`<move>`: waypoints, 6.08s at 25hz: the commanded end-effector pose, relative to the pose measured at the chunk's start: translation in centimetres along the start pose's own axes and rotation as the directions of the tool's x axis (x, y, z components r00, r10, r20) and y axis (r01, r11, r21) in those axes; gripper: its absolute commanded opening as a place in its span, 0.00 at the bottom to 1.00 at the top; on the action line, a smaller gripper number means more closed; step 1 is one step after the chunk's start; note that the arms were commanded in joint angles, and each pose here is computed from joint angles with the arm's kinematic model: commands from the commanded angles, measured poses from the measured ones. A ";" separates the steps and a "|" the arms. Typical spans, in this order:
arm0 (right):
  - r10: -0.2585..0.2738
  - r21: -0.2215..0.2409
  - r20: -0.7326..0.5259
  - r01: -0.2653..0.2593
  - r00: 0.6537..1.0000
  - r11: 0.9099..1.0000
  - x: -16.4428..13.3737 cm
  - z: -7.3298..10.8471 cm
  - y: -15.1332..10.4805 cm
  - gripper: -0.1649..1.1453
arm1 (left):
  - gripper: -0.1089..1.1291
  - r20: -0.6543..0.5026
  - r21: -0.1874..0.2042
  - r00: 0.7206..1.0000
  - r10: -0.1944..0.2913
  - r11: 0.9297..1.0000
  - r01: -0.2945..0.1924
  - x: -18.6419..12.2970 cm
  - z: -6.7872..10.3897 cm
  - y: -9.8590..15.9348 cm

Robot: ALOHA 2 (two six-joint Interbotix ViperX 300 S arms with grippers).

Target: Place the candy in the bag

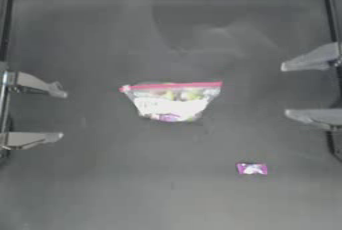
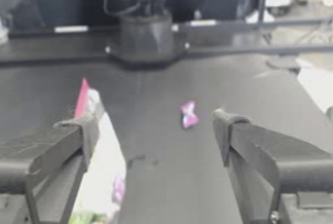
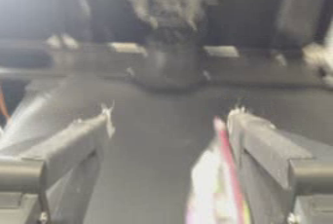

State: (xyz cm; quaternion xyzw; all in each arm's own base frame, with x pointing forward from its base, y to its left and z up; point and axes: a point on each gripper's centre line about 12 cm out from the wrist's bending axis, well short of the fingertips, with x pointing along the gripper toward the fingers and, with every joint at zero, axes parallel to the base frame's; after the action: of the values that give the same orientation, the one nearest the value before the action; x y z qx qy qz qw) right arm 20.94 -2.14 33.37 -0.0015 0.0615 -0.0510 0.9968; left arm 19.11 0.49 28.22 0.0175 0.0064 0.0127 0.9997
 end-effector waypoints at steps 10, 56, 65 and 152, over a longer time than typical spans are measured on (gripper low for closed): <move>-0.082 -0.039 -0.369 0.073 0.926 0.997 7.2 3.7 -2.4 0.89 | 0.89 -0.033 -0.019 0.999 0.035 0.999 -0.035 0.6 -0.2 0.7; 0.010 -0.105 -0.766 -0.140 0.643 0.985 28.6 2.7 -5.4 0.88 | 0.89 -0.116 -0.025 0.990 0.079 0.996 -0.082 0.2 -2.5 1.5; 0.021 -0.087 -0.803 -0.151 0.596 0.985 30.0 1.1 -5.0 0.88 | 0.89 -0.115 -0.025 0.990 0.079 0.996 -0.082 0.2 -2.5 1.5; 0.006 -0.091 -0.880 -0.182 0.474 0.979 33.6 -3.4 -2.1 0.57 | 0.89 -0.121 -0.028 0.988 0.092 0.995 -0.097 -1.0 -3.7 1.6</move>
State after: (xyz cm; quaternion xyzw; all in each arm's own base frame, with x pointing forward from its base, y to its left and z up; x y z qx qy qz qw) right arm 53.50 -7.66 23.97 -0.0526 0.5841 0.0191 0.8098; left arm 17.91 2.20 24.11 0.0011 0.0715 0.0609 0.9956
